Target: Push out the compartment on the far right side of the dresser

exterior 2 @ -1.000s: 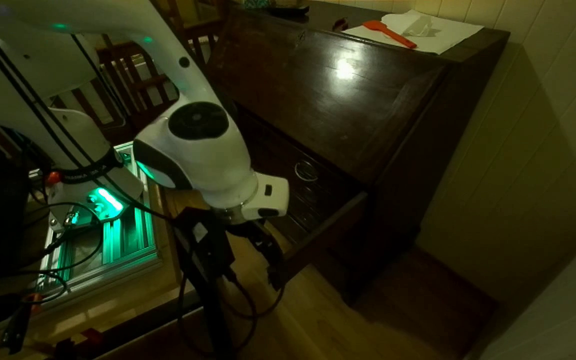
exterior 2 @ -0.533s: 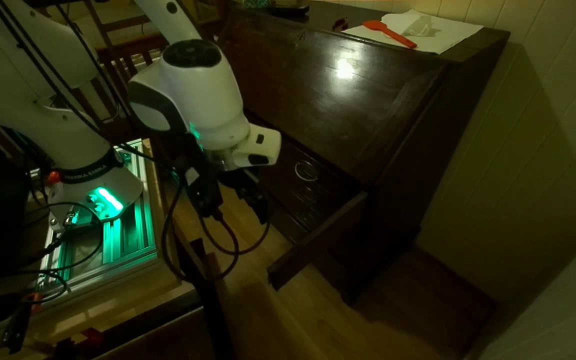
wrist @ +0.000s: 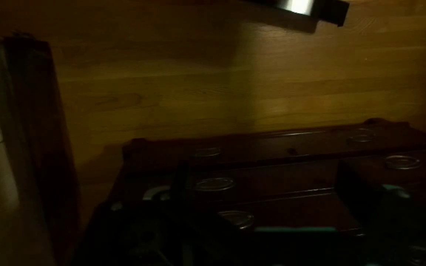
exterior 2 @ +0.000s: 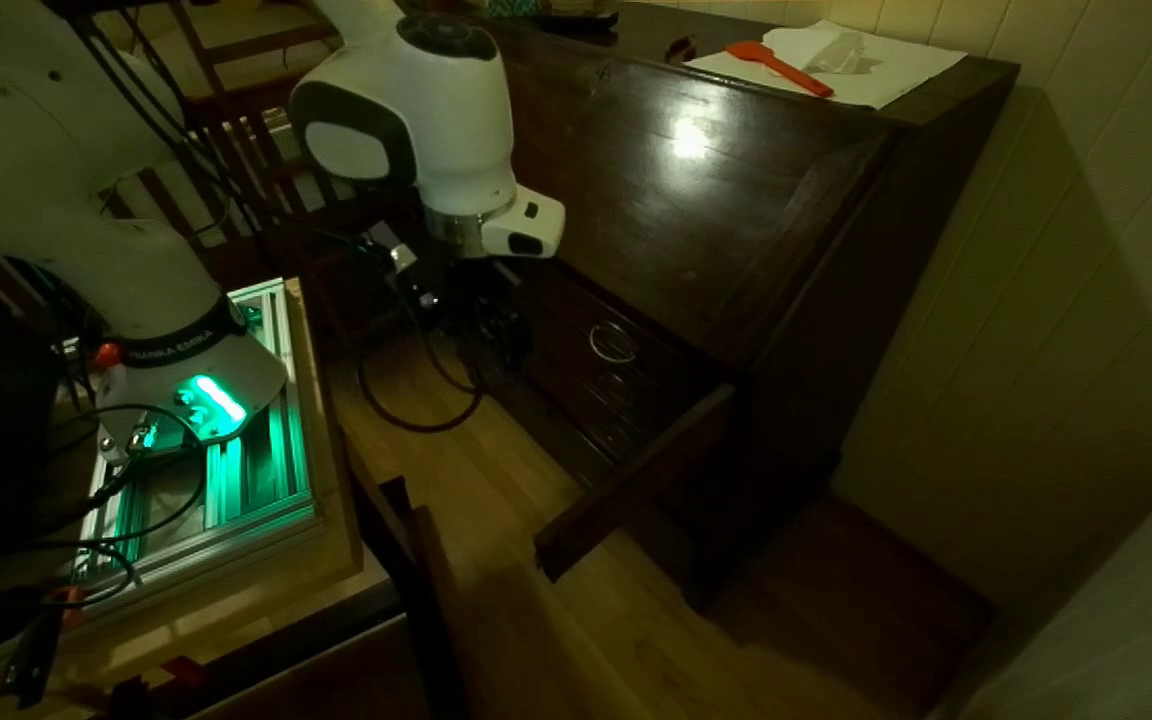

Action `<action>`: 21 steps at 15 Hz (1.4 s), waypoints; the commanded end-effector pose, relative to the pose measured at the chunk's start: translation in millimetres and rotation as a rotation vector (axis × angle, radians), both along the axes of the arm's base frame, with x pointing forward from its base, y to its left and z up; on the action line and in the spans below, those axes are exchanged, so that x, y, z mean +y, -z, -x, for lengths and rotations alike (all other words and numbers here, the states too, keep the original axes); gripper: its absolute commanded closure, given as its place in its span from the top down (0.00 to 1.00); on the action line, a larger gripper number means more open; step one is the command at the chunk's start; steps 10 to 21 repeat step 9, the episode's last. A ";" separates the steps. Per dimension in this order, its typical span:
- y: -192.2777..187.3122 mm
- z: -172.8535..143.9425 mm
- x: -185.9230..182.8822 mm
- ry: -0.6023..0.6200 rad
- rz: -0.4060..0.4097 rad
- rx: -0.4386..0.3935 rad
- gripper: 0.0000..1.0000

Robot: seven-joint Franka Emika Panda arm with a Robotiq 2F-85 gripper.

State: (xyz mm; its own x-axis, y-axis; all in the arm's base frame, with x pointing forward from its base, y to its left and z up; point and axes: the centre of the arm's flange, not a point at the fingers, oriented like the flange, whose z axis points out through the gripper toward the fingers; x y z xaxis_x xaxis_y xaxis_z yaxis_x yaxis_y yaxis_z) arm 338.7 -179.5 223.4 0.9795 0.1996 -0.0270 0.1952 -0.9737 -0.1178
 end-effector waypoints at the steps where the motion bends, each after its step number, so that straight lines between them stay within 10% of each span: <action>1: 15.1 10.8 70.3 -0.058 -0.004 0.077 1.00; 21: 10.7 -17.4 51.0 -0.061 -0.008 0.058 1.00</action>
